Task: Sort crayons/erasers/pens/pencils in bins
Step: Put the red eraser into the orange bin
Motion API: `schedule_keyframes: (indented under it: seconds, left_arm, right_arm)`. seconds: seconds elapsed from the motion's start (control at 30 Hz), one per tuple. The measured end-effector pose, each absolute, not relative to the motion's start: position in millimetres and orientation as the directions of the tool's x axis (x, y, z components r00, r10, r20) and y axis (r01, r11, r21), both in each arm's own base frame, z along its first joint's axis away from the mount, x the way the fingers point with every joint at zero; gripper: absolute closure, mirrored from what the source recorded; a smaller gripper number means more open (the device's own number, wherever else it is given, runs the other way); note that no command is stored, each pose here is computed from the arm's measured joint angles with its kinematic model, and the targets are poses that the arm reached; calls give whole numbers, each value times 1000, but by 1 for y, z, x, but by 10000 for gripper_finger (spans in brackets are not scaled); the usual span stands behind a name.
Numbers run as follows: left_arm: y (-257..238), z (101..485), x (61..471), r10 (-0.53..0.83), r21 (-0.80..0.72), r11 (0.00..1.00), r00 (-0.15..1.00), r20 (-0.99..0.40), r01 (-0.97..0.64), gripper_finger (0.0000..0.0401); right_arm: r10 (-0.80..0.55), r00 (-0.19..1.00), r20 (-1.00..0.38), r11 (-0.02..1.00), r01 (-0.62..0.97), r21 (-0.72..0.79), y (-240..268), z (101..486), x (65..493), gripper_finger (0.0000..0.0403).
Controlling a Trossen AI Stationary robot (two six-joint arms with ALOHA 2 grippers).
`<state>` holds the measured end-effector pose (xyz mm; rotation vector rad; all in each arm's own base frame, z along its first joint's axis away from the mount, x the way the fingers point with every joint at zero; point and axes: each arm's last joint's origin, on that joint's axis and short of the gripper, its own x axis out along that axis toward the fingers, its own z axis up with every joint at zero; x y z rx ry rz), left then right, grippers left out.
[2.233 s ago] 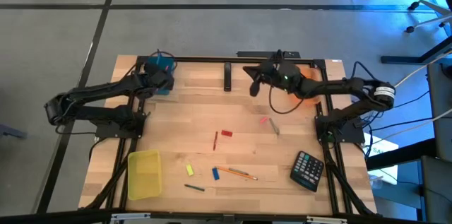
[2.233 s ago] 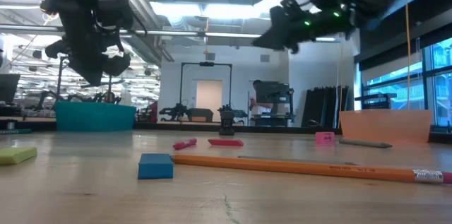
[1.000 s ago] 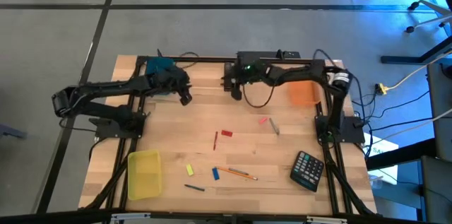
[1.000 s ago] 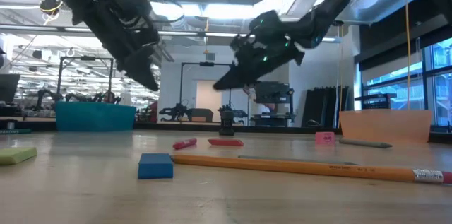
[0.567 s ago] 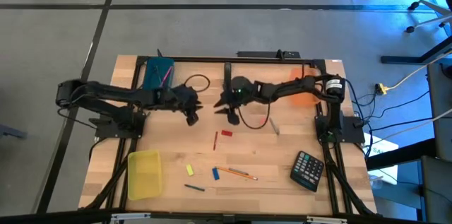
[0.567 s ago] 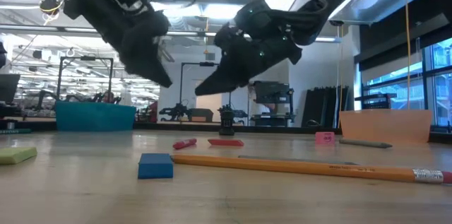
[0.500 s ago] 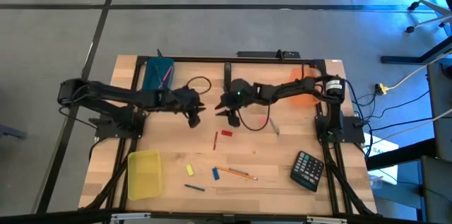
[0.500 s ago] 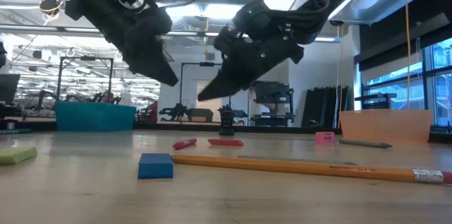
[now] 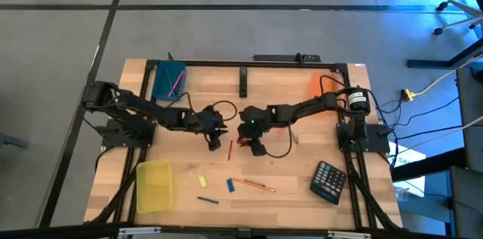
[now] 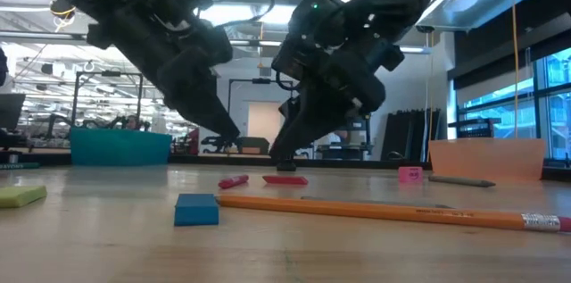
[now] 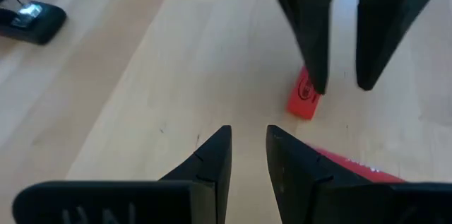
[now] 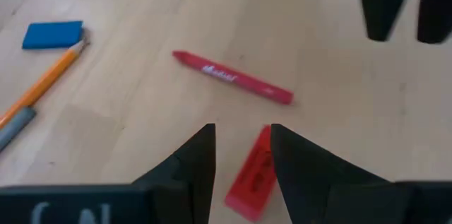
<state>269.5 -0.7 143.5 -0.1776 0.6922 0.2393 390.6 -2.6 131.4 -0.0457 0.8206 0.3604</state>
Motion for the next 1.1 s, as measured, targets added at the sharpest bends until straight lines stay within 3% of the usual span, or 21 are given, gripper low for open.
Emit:
schedule_keyframes:
  seconds: [0.3, 0.67, 0.97, 1.1]
  left_arm:
    - [-8, 130, 278, 140, -60, 972, 761, -634, -229, 320]
    - [-12, 128, 283, 127, -32, 983, 789, -601, -182, 320]
    - [-21, 128, 283, 101, -32, 988, 791, -603, -151, 320]
    - [-22, 128, 282, 98, -35, 988, 791, -603, -149, 320]
  right_arm:
    - [117, 541, -833, 982, -187, 16, 13, 123, 381, 264]
    - [73, 535, -842, 996, -77, 38, 13, 103, 381, 268]
    - [41, 561, -827, 999, -27, 31, 13, 100, 381, 329]
    - [45, 586, -809, 999, -49, 20, 12, 112, 381, 339]
